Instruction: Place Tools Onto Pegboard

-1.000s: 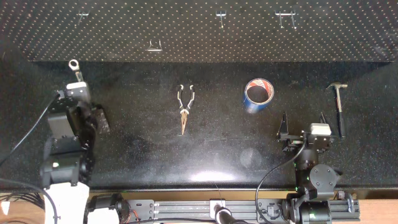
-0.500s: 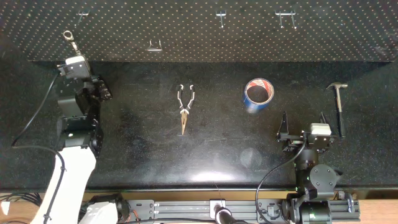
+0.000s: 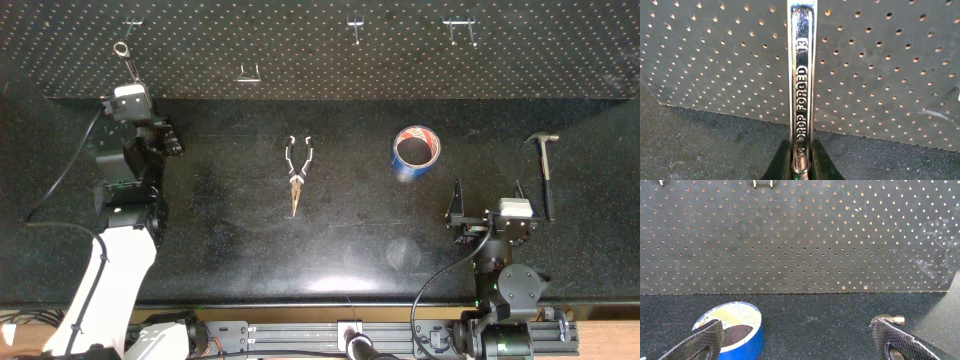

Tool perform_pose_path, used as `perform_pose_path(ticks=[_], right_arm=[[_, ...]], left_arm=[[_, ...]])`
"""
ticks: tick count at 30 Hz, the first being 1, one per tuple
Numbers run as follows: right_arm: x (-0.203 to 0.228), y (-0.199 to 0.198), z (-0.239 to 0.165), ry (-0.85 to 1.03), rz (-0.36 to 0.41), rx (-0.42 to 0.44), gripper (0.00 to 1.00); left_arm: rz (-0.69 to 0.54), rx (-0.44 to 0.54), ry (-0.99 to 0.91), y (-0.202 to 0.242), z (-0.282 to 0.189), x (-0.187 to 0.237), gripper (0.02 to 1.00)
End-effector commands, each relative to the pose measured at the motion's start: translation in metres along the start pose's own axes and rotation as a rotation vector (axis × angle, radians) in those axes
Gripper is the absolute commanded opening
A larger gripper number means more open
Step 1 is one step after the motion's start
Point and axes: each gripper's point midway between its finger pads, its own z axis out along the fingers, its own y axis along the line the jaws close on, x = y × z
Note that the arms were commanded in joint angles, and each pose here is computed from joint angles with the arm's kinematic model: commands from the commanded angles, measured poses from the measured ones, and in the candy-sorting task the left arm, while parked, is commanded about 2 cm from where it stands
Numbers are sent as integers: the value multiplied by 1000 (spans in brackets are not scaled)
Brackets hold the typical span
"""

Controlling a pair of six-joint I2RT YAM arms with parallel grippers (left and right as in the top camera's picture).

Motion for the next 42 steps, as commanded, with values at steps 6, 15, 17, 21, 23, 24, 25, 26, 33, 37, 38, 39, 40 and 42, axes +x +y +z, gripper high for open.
perform_pose_path(ticks=[6,15,17,21,23,24,25,26,33,37,38,39,40,42], right_arm=[[1,1,0,0,-15,-1,976],[1,1,0,0,-15,-1,976],[1,1,0,0,-15,-1,976],[1,1,0,0,-15,-1,976],[1,1,0,0,-15,-1,976],[1,1,0,0,-15,-1,976],[1,1,0,0,-15,-1,976],[1,1,0,0,-15,-1,976],[1,1,0,0,-15,-1,976],[1,1,0,0,-15,-1,976],[1,1,0,0,-15,-1,974],[1,1,0,0,-15,-1,978],[1,1,0,0,-15,-1,976],[1,1,0,0,-15,-1,976]], left_arm=[[18,-54,6,8,11,-4,29],[14,-49,-42,6,16,-18,29],[13,-49,-44,6,21,-20,29],[14,-49,-39,5,30,-24,29],[15,-49,-32,5,32,-22,27],[15,-49,-25,5,34,-19,29],[16,-49,-18,5,36,-16,29],[16,-49,-11,4,39,-13,29],[18,-51,19,4,46,-2,579],[-113,-120,57,25,45,8,993],[-150,-116,101,26,45,14,993],[-147,-102,154,22,43,20,993],[-137,-45,265,6,35,28,993],[-78,31,465,-29,-4,39,993]])
